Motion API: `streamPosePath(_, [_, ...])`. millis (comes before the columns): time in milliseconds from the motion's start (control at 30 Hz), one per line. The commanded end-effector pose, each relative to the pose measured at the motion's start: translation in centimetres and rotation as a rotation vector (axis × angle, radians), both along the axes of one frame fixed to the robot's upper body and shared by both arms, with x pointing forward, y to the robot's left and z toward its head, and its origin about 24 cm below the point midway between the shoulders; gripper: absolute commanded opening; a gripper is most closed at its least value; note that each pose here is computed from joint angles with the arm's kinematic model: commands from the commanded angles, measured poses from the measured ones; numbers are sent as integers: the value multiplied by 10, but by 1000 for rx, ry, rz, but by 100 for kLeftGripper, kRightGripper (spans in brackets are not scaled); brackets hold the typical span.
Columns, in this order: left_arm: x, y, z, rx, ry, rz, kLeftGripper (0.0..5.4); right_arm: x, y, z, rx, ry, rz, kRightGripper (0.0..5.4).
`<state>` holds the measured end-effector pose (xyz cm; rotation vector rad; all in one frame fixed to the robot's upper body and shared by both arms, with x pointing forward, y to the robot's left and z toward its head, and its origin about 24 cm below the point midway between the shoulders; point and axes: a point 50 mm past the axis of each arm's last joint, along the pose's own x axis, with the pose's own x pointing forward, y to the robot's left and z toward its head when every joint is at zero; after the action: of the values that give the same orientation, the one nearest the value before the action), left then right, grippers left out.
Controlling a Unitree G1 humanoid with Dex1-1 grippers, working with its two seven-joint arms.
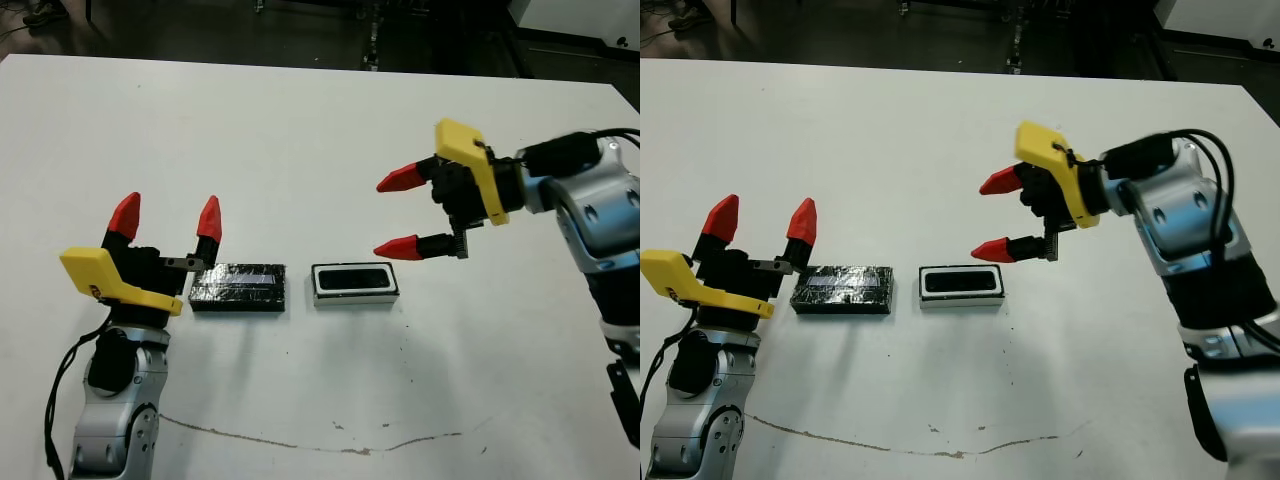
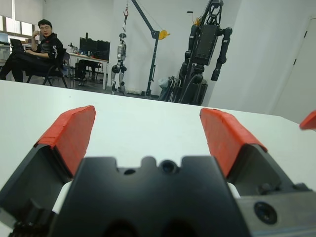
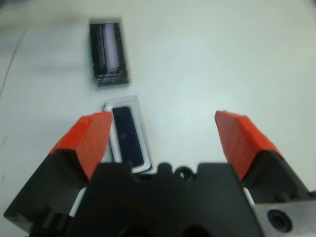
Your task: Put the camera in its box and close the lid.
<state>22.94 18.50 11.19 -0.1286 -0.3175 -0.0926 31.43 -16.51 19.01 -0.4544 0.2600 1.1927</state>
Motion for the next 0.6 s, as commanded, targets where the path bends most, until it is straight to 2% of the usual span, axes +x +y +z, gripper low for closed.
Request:
streamPosePath(33, [-2, 3, -3, 18, 25, 2, 540, -9, -9, -12, 180, -28, -144, 530])
streamPosePath(100, [-2, 4, -2, 32, 25, 5, 540, -15, -14, -20, 275, -43, -252, 510])
streamPosePath(300, [-1, 7, 0, 39, 17, 1, 540, -39, -29, -37, 436, -105, -531, 416])
streamPosePath(467, [-1, 8, 1, 47, 19, -3, 540, -64, -42, -43, 532, -191, -795, 333])
streamPosePath(600, [-1, 9, 2, 54, 20, -20, 540, -84, -48, -53, 607, -215, -998, 271])
